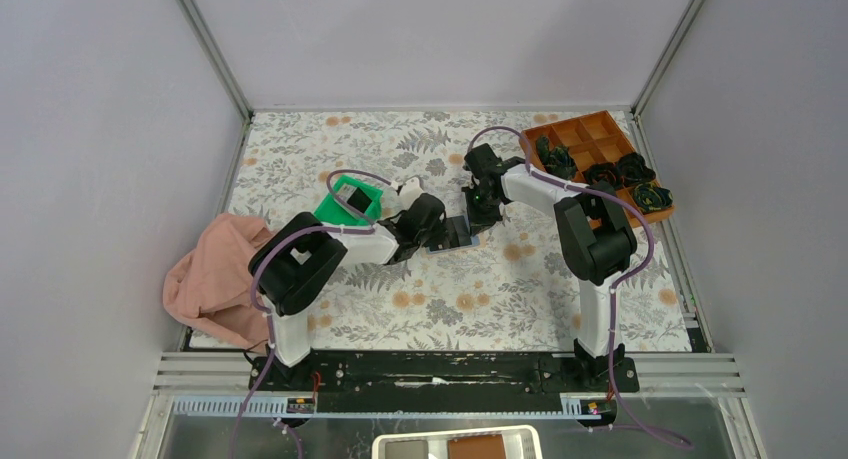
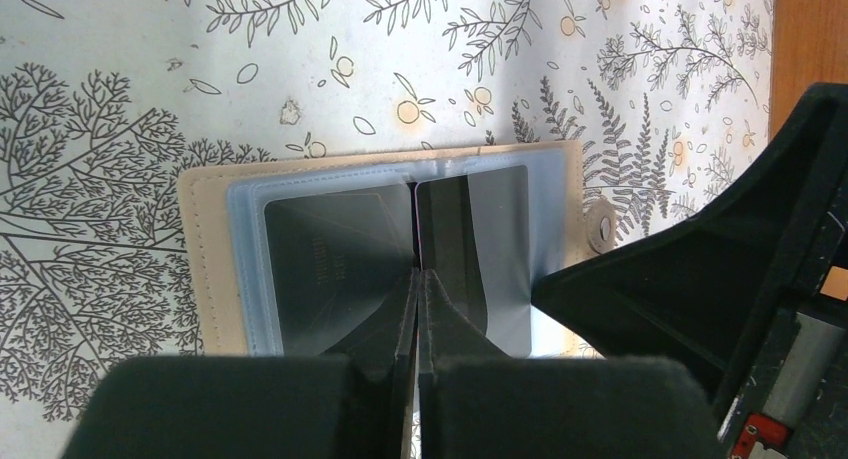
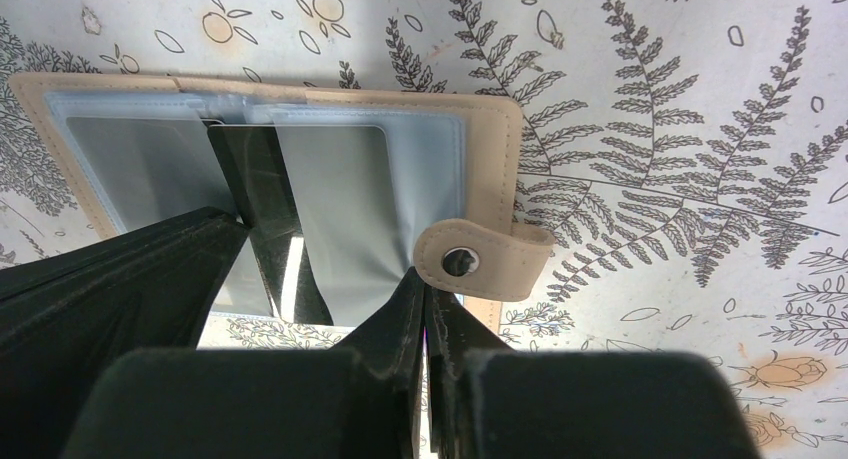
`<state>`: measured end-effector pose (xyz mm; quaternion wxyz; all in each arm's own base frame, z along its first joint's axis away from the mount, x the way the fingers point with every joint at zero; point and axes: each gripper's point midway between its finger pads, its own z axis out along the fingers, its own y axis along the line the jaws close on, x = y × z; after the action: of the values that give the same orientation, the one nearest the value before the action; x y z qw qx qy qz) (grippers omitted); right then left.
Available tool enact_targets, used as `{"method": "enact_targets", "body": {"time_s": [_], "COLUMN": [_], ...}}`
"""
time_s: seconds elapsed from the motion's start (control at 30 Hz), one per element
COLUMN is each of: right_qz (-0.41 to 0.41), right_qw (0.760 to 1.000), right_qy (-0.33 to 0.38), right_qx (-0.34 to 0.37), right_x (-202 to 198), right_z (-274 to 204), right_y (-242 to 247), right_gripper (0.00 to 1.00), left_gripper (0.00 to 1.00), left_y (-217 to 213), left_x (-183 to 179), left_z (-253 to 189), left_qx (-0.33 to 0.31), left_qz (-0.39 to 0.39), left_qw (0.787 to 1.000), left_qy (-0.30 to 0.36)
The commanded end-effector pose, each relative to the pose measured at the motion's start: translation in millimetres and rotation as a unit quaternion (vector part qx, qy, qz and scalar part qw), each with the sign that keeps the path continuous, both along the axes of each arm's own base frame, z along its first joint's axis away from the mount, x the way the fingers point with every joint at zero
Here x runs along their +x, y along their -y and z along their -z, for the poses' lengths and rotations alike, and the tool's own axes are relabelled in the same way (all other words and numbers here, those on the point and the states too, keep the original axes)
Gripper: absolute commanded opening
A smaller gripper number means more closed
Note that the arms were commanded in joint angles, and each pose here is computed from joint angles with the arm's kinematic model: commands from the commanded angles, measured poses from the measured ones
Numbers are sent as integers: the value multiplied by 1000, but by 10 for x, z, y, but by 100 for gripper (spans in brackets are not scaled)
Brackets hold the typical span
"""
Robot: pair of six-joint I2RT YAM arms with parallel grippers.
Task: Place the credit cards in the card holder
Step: Insert the credit card into the card holder.
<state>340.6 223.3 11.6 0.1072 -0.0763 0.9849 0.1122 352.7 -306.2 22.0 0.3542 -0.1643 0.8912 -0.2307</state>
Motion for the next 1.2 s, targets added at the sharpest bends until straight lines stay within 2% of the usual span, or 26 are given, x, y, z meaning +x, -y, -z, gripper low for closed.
{"method": "enact_targets", "body": {"time_s": [0.0, 0.33, 1.0, 1.17], "right_qz": [18, 20, 20, 27], "right_qw": [999, 999, 999, 999], "right_qy": [17, 11, 9, 16], "right_qx": [-32, -33, -37, -37], "right_x": [143, 122, 109, 138], "right_z": [310, 357, 380, 336], "right_y": [147, 156, 171, 207], "right_gripper": [5, 5, 5, 5], "left_gripper": [0, 0, 0, 0], "left_y": [-168, -29, 317, 293], "left_x": [-67, -63, -66, -133], "left_z": [167, 102, 139, 121], "left_qx": [53, 17, -3, -2], "left_qz": [-4, 20, 60, 58], "left_qw": [998, 1000, 998, 998], "left_qy": [-18, 5, 5, 3]}}
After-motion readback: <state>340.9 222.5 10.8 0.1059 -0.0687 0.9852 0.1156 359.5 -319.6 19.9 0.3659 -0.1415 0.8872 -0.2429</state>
